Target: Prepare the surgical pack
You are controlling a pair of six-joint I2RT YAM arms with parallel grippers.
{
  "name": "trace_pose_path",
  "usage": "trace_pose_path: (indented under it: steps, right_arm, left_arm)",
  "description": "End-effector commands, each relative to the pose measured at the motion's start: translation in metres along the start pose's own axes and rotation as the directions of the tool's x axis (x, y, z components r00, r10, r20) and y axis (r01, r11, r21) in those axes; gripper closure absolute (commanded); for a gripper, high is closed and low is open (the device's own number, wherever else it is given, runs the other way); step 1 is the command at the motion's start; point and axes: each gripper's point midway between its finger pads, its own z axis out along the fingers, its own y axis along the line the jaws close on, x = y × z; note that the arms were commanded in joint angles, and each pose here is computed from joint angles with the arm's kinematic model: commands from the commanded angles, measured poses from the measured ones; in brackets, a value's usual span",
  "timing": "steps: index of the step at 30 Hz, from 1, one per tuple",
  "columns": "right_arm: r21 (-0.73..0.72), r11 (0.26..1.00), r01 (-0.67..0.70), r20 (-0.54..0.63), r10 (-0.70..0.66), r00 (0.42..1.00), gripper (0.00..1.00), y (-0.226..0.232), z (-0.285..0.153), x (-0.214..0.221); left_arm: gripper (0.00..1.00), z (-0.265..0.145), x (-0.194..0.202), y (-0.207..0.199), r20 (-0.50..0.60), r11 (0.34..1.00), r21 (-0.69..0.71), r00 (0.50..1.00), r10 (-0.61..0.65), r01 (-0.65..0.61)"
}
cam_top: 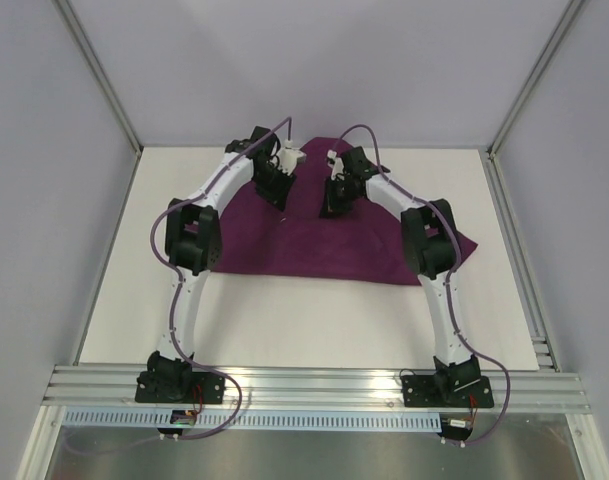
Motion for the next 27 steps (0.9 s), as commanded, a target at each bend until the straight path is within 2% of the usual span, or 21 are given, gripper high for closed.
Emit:
trace_pose_path:
  steps: [1, 3, 6, 10, 11, 12, 14, 15, 17, 20, 21, 22, 23, 27]
  right_arm:
    - [0.009, 0.999, -0.051, -0.024, 0.051, 0.998, 1.00, -0.004, 0.007, 0.000]
    - [0.047, 0.996, -0.074, 0.011, 0.074, 0.997, 0.97, -0.012, 0.002, -0.011]
    - [0.128, 0.987, -0.099, 0.132, 0.081, 0.988, 0.86, -0.024, -0.033, -0.051]
    - [0.284, 0.950, -0.129, 0.342, 0.026, 0.939, 0.72, -0.038, -0.117, -0.106]
    - [0.309, 0.943, -0.128, 0.409, -0.010, 0.912, 0.71, -0.028, -0.154, -0.120]
    - [0.411, 0.899, -0.152, 0.432, -0.045, 0.901, 0.69, -0.045, -0.174, -0.118]
    - [0.515, 0.835, -0.194, 0.451, -0.072, 0.890, 0.71, -0.053, -0.214, -0.098]
    - [0.538, 0.818, -0.202, 0.438, -0.067, 0.896, 0.73, -0.058, -0.220, -0.082]
    - [0.537, 0.809, -0.241, 0.462, -0.043, 0.886, 0.77, -0.057, -0.231, -0.058]
    - [0.537, 0.799, -0.270, 0.437, 0.010, 0.899, 0.90, -0.063, -0.226, 0.006]
    - [0.527, 0.803, -0.277, 0.439, 0.022, 0.898, 0.96, -0.061, -0.226, 0.018]
    - [0.524, 0.808, -0.267, 0.408, 0.037, 0.912, 0.98, -0.060, -0.219, 0.046]
    - [0.495, 0.827, -0.268, 0.419, 0.043, 0.907, 0.99, -0.054, -0.217, 0.050]
    - [0.363, 0.907, -0.214, 0.339, 0.085, 0.937, 1.00, -0.029, -0.187, 0.093]
  left_arm:
    - [0.60, -0.007, -0.019, -0.006, 0.057, 1.000, 0.004, 0.998, -0.014, 0.013]
    - [0.60, -0.014, -0.024, -0.001, 0.069, 1.000, -0.025, 0.998, -0.007, 0.009]
    - [0.60, -0.042, -0.040, 0.004, 0.106, 0.995, -0.096, 0.994, 0.013, -0.003]
    - [0.60, -0.103, -0.051, -0.003, 0.168, 0.983, -0.181, 0.984, 0.057, -0.026]
    - [0.60, -0.113, -0.049, -0.006, 0.174, 0.981, -0.193, 0.983, 0.054, -0.020]
    - [0.60, -0.121, -0.044, -0.010, 0.173, 0.981, -0.194, 0.984, 0.050, -0.016]
    - [0.59, -0.134, -0.012, -0.029, 0.133, 0.987, -0.164, 0.991, 0.024, -0.002]
    - [0.59, -0.134, -0.012, -0.030, 0.135, 0.988, -0.157, 0.991, 0.021, 0.000]
    - [0.60, -0.128, 0.022, -0.044, 0.073, 0.993, -0.118, 0.997, -0.017, 0.025]
    - [0.60, -0.112, 0.064, -0.056, -0.004, 0.996, -0.078, 0.999, -0.052, 0.052]
    - [0.61, -0.108, 0.072, -0.057, -0.020, 0.996, -0.075, 0.998, -0.052, 0.050]
    - [0.61, -0.099, 0.088, -0.057, -0.058, 0.996, -0.072, 0.997, -0.058, 0.054]
    - [0.62, -0.095, 0.095, -0.058, -0.075, 0.996, -0.066, 0.995, -0.063, 0.058]
    - [0.62, -0.074, 0.115, -0.062, -0.132, 0.998, -0.023, 0.989, -0.065, 0.062]
